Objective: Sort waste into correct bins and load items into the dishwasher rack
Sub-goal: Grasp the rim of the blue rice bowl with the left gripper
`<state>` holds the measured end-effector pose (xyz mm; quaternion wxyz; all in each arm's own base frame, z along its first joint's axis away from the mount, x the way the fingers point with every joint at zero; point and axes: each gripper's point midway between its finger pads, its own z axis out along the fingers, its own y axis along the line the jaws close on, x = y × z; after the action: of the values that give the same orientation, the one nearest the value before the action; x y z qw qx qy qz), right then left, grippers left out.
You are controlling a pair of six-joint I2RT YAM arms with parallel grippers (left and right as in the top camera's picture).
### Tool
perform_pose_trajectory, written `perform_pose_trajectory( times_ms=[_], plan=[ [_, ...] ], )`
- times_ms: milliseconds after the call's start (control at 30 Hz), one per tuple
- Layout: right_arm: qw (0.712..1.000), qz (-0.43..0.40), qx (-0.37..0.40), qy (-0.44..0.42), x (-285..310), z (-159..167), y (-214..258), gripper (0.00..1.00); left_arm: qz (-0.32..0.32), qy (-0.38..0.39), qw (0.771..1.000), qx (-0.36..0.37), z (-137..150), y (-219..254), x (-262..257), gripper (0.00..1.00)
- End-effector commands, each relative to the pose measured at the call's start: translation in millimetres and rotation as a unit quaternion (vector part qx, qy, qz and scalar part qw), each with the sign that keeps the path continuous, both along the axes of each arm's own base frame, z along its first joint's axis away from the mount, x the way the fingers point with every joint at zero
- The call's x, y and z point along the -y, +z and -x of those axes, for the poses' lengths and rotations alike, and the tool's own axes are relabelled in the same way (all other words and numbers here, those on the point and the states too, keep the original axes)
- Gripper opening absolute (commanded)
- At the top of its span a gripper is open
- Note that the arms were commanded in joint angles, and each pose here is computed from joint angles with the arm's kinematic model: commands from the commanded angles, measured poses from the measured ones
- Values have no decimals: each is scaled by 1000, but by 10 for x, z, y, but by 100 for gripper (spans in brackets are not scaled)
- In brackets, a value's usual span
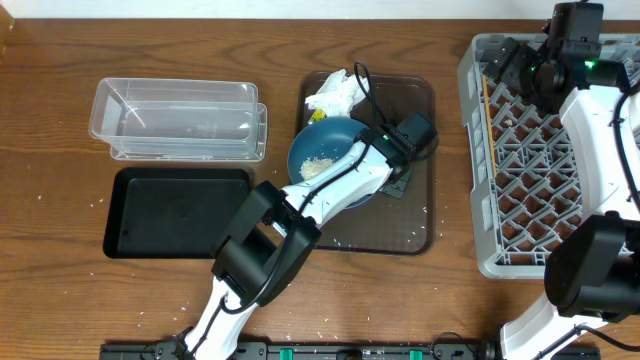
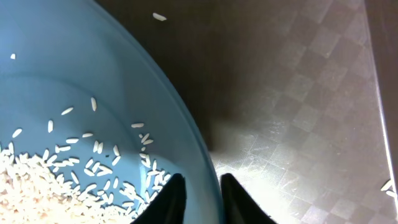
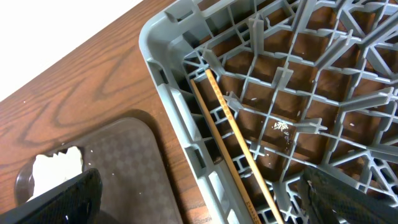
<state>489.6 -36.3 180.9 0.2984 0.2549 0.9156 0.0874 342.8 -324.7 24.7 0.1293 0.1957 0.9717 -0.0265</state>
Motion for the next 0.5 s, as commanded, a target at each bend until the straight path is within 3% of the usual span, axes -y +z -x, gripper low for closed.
perform_pose_trajectory(
  times_ms=[0,167,467],
  plan=[
    [1000,-4,-1,-8,38,0,-5,99,-13,4,1000,0,-7,-76,-50,14],
    [1000,-4,-1,-8,38,0,-5,99,-15,1,1000,-2,18,-51,-30,6],
    [1000,-4,-1,-8,39,0,-5,99,-32,-14,999,29,87,223,52,6]
  ],
)
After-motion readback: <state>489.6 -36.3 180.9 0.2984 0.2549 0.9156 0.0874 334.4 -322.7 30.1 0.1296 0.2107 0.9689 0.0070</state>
